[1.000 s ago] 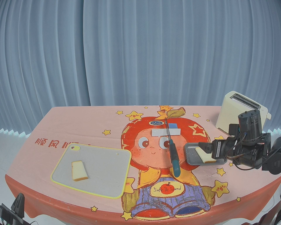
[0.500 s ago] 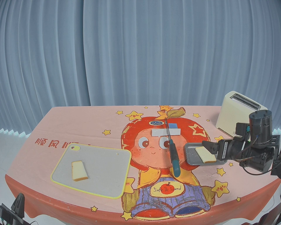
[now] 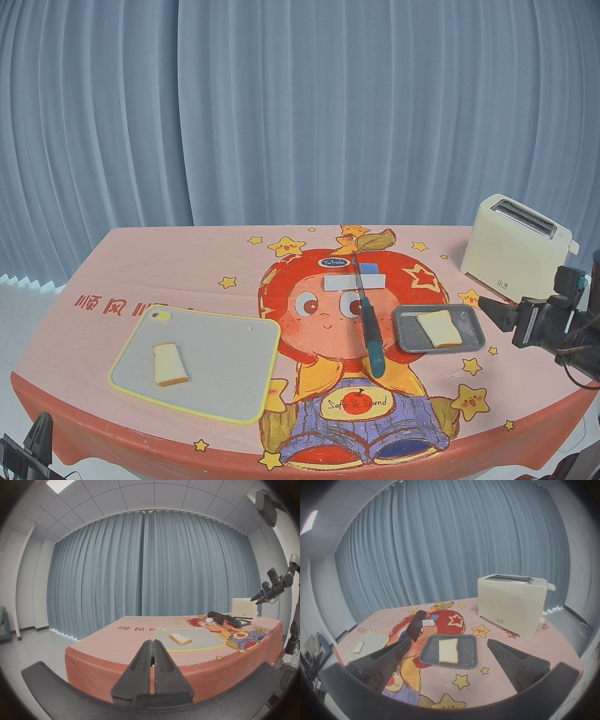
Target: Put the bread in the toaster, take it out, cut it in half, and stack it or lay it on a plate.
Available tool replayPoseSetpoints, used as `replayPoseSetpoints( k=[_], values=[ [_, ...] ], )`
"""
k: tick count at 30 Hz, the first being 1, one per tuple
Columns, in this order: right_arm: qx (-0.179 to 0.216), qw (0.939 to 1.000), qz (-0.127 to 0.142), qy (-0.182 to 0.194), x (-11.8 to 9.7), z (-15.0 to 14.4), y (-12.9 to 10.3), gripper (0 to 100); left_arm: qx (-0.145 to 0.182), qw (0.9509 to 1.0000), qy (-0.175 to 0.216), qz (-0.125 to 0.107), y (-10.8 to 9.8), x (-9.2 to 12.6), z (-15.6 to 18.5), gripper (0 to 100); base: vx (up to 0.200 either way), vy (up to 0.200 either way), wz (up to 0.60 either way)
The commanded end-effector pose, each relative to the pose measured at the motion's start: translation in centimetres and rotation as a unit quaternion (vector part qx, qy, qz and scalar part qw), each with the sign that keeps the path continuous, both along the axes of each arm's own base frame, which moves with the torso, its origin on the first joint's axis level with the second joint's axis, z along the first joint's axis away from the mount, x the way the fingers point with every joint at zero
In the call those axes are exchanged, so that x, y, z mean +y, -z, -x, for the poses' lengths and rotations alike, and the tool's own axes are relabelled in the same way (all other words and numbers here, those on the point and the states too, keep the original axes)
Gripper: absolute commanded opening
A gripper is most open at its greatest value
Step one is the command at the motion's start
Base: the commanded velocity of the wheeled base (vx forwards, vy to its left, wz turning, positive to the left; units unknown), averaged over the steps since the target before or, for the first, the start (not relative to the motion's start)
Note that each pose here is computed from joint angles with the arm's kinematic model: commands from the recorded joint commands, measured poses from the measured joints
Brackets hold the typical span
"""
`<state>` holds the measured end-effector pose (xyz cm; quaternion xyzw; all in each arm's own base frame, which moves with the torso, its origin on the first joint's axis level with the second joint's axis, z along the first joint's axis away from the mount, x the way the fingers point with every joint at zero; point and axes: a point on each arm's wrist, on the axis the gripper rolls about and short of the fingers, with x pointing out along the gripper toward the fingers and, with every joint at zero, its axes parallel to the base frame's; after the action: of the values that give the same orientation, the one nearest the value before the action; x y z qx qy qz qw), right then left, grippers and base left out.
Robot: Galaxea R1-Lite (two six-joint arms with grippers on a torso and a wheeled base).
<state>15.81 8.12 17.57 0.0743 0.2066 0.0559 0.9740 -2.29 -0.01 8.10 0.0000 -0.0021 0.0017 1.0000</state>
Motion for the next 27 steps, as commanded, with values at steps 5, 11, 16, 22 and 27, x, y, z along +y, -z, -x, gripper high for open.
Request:
replayPoseSetpoints(
  k=[5,11,16,22,27],
  values=[
    [-0.073,0.9960,-0.037,0.037,-3.8,5.1,-0.8,100,0.006,1.0000,-0.001,0.001,0.5,0.0,-0.1,0,0.000,0.000,0.00],
    [-0.102,0.9907,-0.046,0.078,-5.5,6.7,-0.7,100,0.005,1.0000,-0.001,0.001,0.5,0.0,-0.1,0,0.000,0.000,0.00],
    [-0.097,0.9902,-0.042,0.091,-6.2,7.9,0.8,100,0.005,1.0000,-0.002,0.002,0.5,0.0,-0.1,0,0.000,0.000,0.00],
    [-0.111,0.9867,-0.042,0.110,-7.1,9.7,2.0,100,0.005,1.0000,-0.001,0.002,0.5,0.0,-0.1,0,0.000,0.000,0.00],
    [-0.133,0.9818,-0.037,0.131,-7.8,11.4,3.2,100,0.004,1.0000,-0.001,0.002,0.5,0.0,-0.1,0,0.000,0.000,0.00]
  ],
)
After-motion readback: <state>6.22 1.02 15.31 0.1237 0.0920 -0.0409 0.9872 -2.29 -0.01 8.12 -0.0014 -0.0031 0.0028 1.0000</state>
